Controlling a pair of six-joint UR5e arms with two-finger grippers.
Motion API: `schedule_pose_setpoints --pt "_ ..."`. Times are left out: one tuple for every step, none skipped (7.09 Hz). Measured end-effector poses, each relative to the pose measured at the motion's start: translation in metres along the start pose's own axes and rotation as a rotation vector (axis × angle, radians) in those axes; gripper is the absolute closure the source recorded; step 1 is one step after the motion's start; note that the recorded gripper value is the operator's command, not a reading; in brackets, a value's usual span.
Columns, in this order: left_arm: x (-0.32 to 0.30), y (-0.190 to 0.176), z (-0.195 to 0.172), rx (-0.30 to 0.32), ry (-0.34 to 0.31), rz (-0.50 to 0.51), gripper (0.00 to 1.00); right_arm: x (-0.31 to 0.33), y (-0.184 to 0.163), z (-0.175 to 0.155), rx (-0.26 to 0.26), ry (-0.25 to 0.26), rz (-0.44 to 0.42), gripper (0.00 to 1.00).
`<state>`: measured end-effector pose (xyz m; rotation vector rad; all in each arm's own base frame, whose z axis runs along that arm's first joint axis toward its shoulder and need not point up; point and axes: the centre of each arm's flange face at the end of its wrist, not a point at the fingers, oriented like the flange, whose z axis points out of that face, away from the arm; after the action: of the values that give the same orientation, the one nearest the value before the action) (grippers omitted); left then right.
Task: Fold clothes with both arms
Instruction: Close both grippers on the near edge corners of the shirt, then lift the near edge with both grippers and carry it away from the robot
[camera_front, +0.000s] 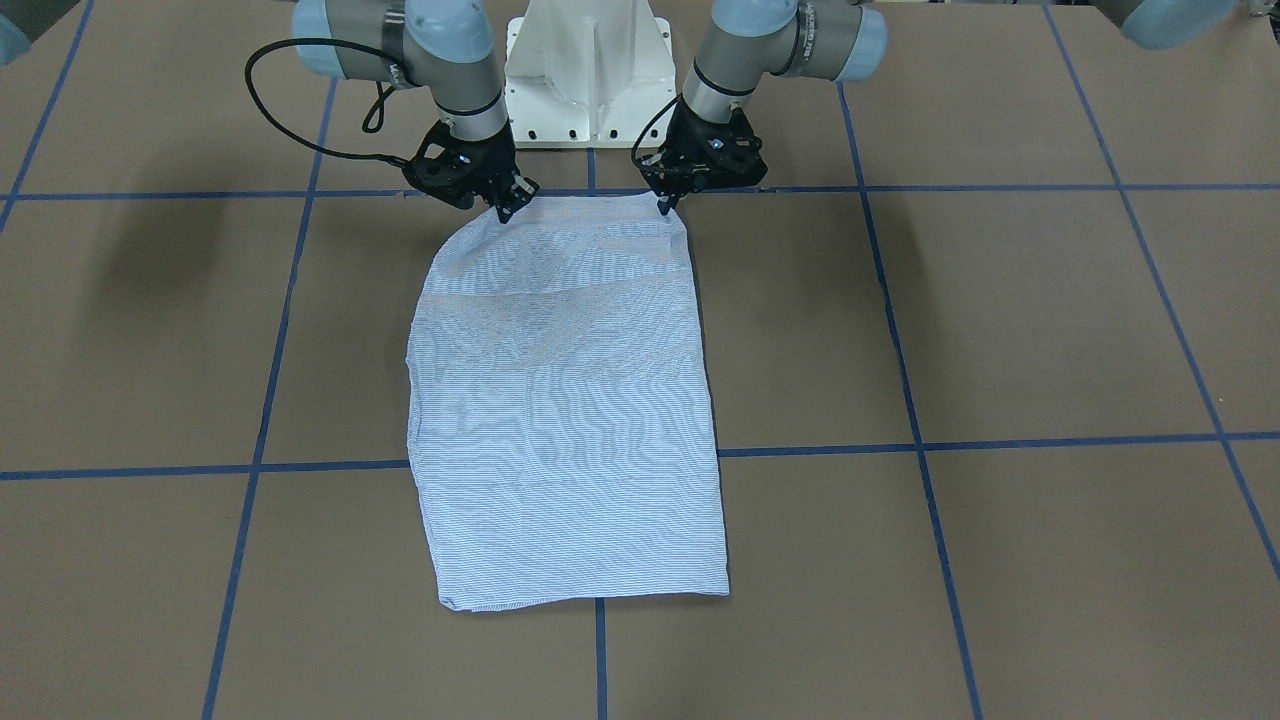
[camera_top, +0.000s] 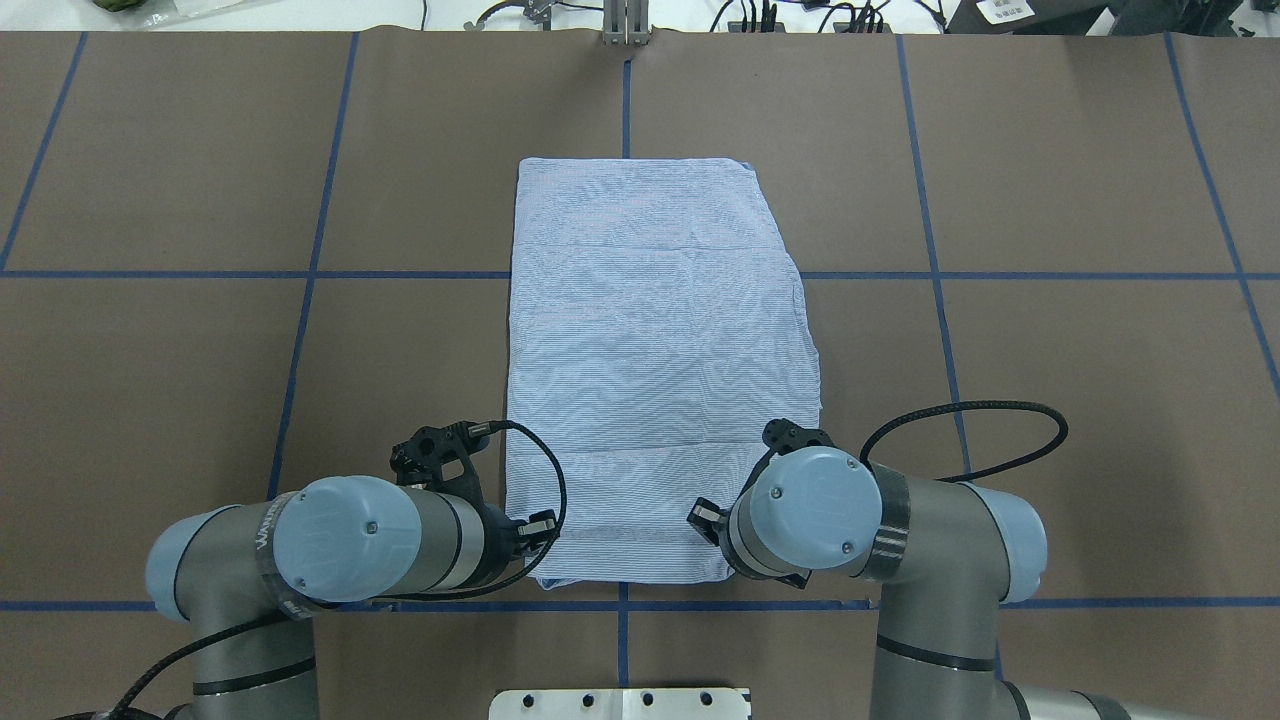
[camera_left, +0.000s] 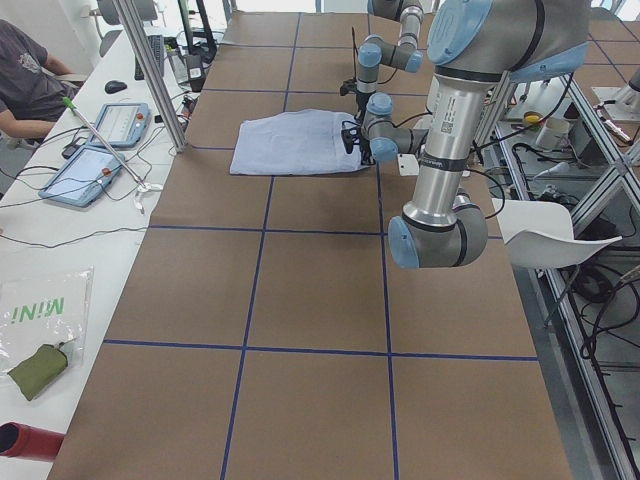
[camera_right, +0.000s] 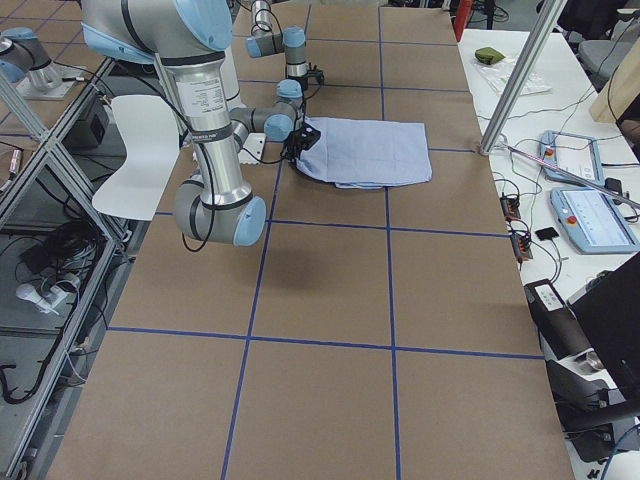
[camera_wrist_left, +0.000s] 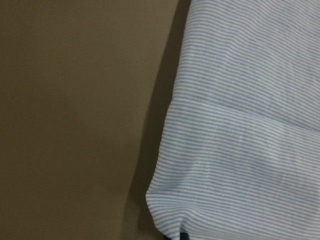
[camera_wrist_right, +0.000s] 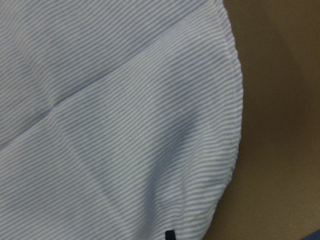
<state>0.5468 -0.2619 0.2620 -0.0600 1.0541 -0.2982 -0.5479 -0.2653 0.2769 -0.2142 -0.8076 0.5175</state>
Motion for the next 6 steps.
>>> schedule_pose_setpoints --pt "0.003 0.001 -0.004 -0.002 0.009 0.002 1.0 -0.001 0.001 -0.011 -0.007 -0.018 -0.002 1.0" --pt "0.007 0.003 -0.011 -0.007 0.024 0.004 1.0 -0.001 0.002 -0.019 -0.012 -0.029 -0.004 1.0" --pt "0.01 0.005 -0.021 -0.02 0.04 0.007 1.0 0.0 0.002 -0.025 -0.017 -0.037 -0.006 1.0" --pt "0.012 0.007 -0.034 -0.04 0.052 0.01 1.0 0.003 0.003 -0.033 -0.028 -0.047 -0.01 1.0" --pt "0.015 0.012 -0.053 -0.06 0.056 0.014 1.0 0.007 0.005 -0.046 -0.047 -0.062 -0.015 1.0" --pt "0.019 0.018 -0.077 -0.088 0.057 0.018 1.0 0.011 0.009 -0.063 -0.082 -0.082 -0.023 1.0"
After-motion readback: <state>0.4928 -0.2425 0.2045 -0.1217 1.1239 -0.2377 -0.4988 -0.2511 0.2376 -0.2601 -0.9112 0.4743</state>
